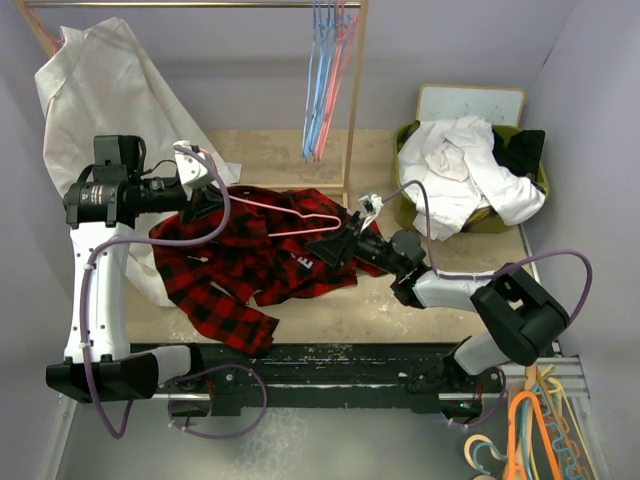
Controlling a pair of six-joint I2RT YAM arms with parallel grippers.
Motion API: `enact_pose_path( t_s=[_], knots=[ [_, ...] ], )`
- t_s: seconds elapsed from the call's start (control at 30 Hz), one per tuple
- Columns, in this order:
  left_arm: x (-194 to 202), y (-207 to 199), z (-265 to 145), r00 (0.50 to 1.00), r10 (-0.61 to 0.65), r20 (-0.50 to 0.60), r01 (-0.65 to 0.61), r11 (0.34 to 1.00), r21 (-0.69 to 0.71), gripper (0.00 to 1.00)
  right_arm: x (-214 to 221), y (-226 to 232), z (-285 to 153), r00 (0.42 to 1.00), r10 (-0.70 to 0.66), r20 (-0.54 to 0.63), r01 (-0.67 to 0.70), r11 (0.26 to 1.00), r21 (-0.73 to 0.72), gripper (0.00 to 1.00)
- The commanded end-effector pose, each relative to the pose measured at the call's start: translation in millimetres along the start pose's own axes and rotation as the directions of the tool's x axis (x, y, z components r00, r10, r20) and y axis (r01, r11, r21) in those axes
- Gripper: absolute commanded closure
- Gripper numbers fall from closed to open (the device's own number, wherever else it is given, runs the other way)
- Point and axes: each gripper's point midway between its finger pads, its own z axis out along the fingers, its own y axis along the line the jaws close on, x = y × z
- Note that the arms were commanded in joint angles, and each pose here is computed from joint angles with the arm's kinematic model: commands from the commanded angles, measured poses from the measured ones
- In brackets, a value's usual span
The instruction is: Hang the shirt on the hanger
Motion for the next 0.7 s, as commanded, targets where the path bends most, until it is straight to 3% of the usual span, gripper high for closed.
enact_pose_path(
  t_s=[0.0,0.07,0.23,0.67],
  knots=[
    [-7.9,-2.4,0.9,0.999,0.038,0.018,-0.038,0.999,-0.009,1.00,-19.1,16.4,10.5,0.998,-0.026,0.052,0.029,0.997,-0.068,0.71],
    [3.4,2.6,2.5,0.999,0.045,-0.022,-0.046,0.999,-0.027,1.00,-22.6,10.4,9.2,0.997,-0.020,0.068,0.022,1.000,-0.022,1.00],
    [26.5,16.7,2.1,0.986,0.076,-0.150,-0.089,0.992,-0.085,1.00,-26.9,-13.7,-2.0,0.996,-0.051,0.072,0.040,0.989,0.146,1.00],
    [40.1,56.1,-5.1,0.921,0.156,-0.356,-0.243,0.946,-0.214,1.00,4.0,-53.2,-20.9,0.953,-0.086,-0.290,0.195,0.909,0.369,1.00]
  ],
)
